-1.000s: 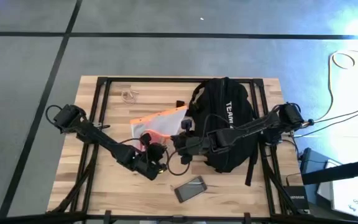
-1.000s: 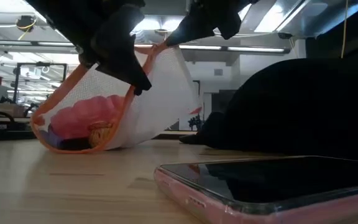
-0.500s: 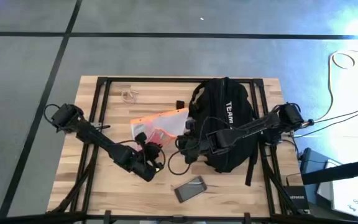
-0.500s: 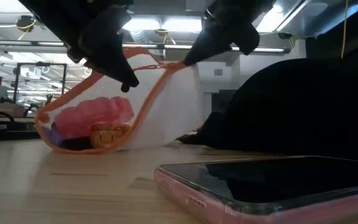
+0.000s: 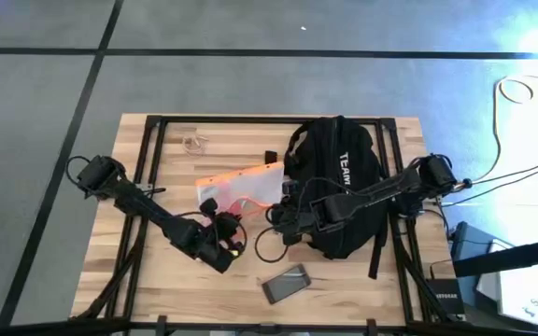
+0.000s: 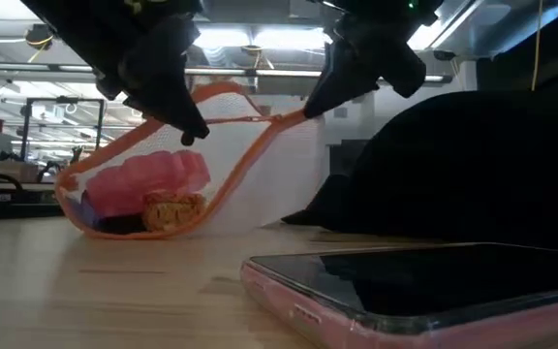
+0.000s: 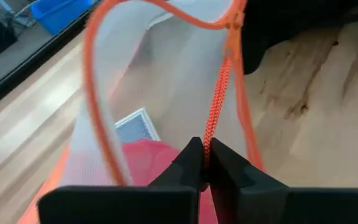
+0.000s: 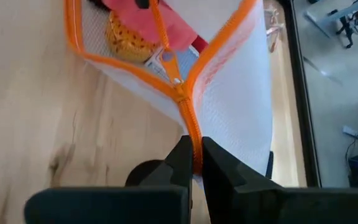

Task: Unpack backpack
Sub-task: Close the transparent white zip bag

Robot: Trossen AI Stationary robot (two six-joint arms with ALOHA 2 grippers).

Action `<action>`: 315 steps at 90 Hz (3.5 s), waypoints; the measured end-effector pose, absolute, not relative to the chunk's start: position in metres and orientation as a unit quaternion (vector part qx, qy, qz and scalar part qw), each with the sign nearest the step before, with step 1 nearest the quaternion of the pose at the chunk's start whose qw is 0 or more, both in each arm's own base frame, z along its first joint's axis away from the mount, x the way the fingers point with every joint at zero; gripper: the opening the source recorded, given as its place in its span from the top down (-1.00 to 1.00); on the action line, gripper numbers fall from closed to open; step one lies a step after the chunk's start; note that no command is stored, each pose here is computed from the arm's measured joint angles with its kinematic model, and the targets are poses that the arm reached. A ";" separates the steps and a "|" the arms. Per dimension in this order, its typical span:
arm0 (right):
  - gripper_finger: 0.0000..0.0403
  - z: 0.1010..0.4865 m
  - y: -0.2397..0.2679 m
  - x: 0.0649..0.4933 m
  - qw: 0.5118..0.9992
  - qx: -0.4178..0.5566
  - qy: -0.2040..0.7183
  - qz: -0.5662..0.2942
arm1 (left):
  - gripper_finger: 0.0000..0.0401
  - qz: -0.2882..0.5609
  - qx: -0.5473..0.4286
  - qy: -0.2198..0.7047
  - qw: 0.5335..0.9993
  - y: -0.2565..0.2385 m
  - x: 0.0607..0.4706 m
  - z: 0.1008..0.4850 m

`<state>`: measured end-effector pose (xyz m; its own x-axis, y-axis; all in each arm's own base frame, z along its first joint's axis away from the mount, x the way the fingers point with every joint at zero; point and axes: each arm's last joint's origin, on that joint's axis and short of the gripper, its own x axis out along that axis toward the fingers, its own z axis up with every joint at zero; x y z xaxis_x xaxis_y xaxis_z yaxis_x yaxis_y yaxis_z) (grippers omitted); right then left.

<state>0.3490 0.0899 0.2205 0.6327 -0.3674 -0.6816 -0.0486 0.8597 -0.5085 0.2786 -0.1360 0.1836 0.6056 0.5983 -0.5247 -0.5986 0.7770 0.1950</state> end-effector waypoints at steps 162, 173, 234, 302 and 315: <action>1.00 0.224 0.074 0.318 0.799 -0.275 0.505 -0.174 | 0.99 0.289 -0.037 0.404 0.867 -0.153 0.195 0.220; 1.00 0.224 0.072 0.319 0.799 -0.275 0.505 -0.176 | 0.99 0.302 -0.032 0.410 0.860 -0.152 0.189 0.220; 1.00 0.226 0.066 0.325 0.809 -0.269 0.492 -0.176 | 0.99 0.487 -0.075 0.384 0.781 -0.129 0.156 0.231; 1.00 0.226 0.065 0.330 0.821 -0.263 0.486 -0.145 | 0.99 0.449 -0.075 0.553 0.698 -0.120 0.165 0.225; 1.00 0.227 0.065 0.330 0.823 -0.260 0.484 -0.143 | 0.99 0.401 -0.063 0.582 0.704 -0.124 0.168 0.223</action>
